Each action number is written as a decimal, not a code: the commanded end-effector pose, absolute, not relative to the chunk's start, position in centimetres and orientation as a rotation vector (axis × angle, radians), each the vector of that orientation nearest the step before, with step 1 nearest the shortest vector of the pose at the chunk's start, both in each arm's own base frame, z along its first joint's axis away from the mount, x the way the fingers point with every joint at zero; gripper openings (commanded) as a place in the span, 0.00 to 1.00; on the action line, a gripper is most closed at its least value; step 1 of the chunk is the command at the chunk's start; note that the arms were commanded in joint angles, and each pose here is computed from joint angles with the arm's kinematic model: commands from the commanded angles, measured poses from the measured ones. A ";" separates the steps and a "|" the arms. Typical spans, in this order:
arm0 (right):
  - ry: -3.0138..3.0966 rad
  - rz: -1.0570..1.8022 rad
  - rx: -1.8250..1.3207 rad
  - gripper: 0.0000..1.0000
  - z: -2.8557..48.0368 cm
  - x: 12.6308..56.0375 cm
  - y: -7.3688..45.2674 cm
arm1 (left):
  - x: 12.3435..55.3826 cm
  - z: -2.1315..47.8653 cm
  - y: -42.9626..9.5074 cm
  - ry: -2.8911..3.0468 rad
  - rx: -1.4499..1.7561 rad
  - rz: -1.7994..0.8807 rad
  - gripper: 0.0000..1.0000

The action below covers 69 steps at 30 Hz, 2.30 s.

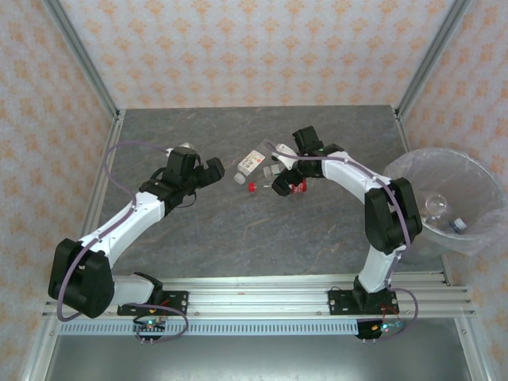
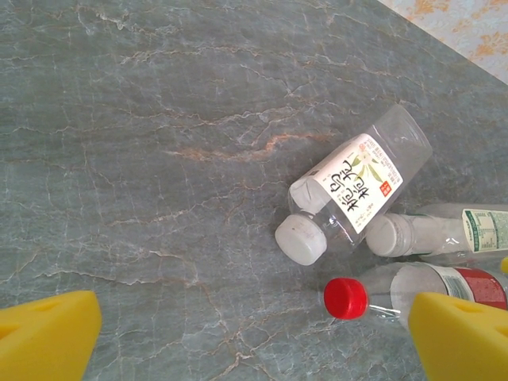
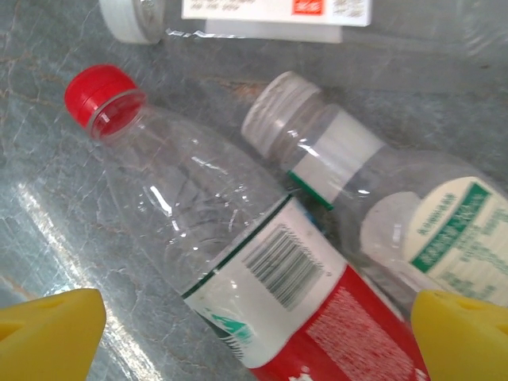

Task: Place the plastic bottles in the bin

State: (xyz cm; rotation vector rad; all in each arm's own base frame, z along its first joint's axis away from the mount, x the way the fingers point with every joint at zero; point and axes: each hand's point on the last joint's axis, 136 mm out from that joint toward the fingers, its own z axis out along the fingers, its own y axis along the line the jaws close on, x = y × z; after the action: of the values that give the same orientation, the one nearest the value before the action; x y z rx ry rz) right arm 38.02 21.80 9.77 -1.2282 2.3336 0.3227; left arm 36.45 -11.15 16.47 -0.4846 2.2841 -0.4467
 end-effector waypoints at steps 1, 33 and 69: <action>2.366 0.323 -1.301 0.99 8.7 37.3 22.1 | 36.3 16.2 -10.4 2.284 -0.483 -0.407 1.00; 2.572 0.027 -1.516 1.00 2.1 33.9 24.4 | 36.5 15.7 -10.7 2.299 -0.476 -0.410 1.00; 2.601 0.028 -1.488 0.58 4.0 34.2 24.7 | 37.1 15.5 -11.6 2.316 -0.462 -0.456 1.00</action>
State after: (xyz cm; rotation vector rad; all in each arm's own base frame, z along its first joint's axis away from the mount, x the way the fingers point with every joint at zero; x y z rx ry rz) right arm 34.10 25.37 2.48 -1.5053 2.6276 0.0702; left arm 36.46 -11.38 14.48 -0.4749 2.3407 -0.4283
